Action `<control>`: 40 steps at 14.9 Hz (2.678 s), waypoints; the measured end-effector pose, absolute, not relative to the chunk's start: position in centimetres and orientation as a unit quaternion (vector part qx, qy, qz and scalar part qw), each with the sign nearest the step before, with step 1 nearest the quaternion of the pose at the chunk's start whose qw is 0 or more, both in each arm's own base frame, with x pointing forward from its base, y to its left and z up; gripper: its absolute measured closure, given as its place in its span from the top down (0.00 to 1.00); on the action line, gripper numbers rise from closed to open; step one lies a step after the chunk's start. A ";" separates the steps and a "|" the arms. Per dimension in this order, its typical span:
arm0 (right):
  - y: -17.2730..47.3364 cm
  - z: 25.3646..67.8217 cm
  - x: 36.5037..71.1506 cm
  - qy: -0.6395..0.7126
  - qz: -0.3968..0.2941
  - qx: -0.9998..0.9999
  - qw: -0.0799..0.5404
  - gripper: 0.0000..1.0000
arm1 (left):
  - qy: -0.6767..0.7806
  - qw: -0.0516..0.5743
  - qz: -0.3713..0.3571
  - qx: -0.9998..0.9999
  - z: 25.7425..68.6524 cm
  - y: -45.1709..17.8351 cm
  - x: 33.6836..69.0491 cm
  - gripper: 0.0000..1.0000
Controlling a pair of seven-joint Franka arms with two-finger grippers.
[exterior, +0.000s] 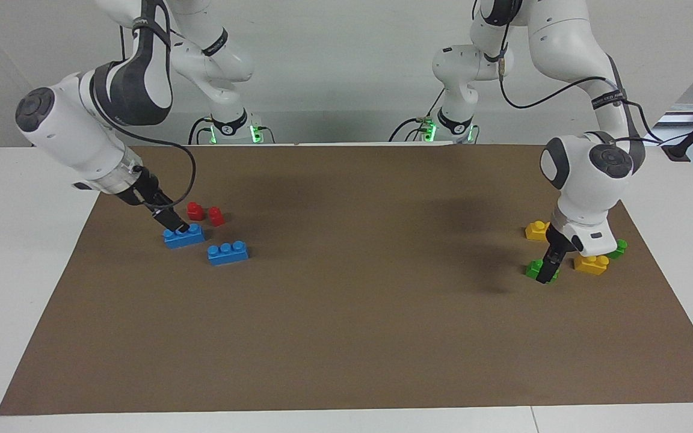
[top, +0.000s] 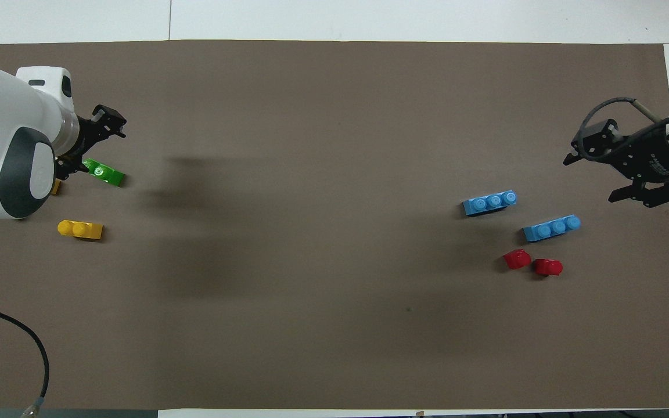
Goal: Remove green block with left arm and hold with right
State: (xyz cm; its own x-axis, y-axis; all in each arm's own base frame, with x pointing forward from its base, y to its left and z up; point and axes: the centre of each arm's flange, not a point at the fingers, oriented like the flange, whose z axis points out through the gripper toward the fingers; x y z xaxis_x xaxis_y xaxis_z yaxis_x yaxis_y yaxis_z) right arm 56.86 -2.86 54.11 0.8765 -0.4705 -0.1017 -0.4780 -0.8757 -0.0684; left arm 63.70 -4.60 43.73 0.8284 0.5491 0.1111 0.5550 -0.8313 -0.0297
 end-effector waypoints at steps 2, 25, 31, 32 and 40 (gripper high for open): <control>-2.8 56.1 55.9 0.184 0.024 -0.982 0.029 1.00 | -0.235 0.036 -0.043 -0.970 45.8 -4.5 63.3 1.00; -2.5 60.9 54.1 0.065 0.041 -0.997 -0.025 1.00 | -0.012 -0.007 0.032 -0.999 60.6 -3.3 53.8 1.00; -2.5 61.1 54.1 0.026 0.040 -0.999 -0.023 1.00 | -0.012 -0.008 0.025 -1.000 61.1 -3.3 53.8 1.00; -2.5 61.1 54.1 0.026 0.040 -0.999 -0.023 1.00 | -0.012 -0.008 0.024 -1.000 61.2 -3.4 53.8 1.00; -2.5 61.1 54.1 0.025 0.040 -0.999 -0.023 1.00 | -0.010 -0.009 0.022 -1.000 61.3 -3.4 53.7 1.00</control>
